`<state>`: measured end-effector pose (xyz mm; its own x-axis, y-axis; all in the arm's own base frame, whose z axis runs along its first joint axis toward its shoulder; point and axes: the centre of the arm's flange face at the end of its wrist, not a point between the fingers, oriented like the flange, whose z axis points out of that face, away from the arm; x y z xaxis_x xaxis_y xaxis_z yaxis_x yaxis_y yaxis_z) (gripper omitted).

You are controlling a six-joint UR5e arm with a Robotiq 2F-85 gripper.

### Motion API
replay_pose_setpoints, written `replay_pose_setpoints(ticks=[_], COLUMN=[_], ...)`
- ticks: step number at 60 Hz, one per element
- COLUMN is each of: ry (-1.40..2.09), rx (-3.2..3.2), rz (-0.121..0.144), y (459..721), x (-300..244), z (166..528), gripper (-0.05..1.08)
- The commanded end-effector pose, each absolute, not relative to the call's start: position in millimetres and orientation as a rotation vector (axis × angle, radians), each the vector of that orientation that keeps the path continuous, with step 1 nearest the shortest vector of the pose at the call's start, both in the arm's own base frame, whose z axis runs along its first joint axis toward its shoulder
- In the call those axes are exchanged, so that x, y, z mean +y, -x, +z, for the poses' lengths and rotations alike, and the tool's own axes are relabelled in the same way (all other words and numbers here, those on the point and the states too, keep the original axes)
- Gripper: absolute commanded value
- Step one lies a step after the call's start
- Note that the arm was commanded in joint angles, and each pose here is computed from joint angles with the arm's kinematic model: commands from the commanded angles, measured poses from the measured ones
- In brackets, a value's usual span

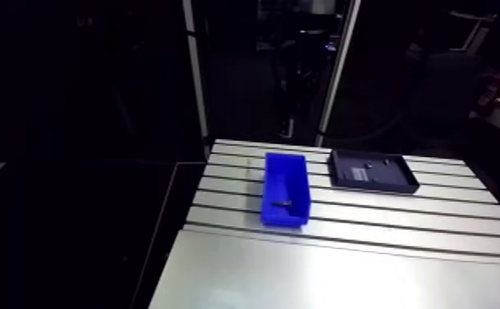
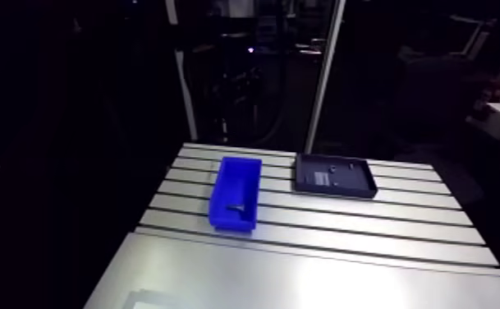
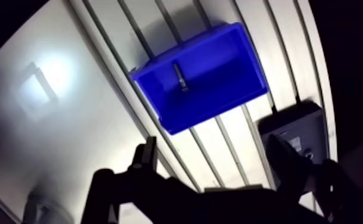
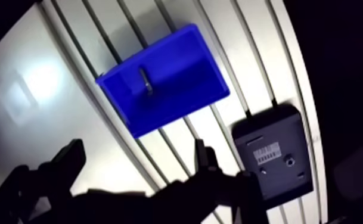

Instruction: Pick up the M10 bolt from the tray and put it into the blue bin.

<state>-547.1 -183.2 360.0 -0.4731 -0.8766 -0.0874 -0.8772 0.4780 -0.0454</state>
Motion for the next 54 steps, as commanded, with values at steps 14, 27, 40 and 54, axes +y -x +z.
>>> replay_pose_setpoints(ticks=[14, 27, 40, 54], ry=[0.702, 0.381, 0.170, 0.053], rx=[3.020, 3.064, 3.091, 3.099], rz=[0.055, 0.050, 0.054, 0.056], y=[563, 568, 564, 564], x=[-130, -105, -104, -98], z=[428, 445, 467, 476], gripper=[0.01, 0.01, 0.01, 0.01])
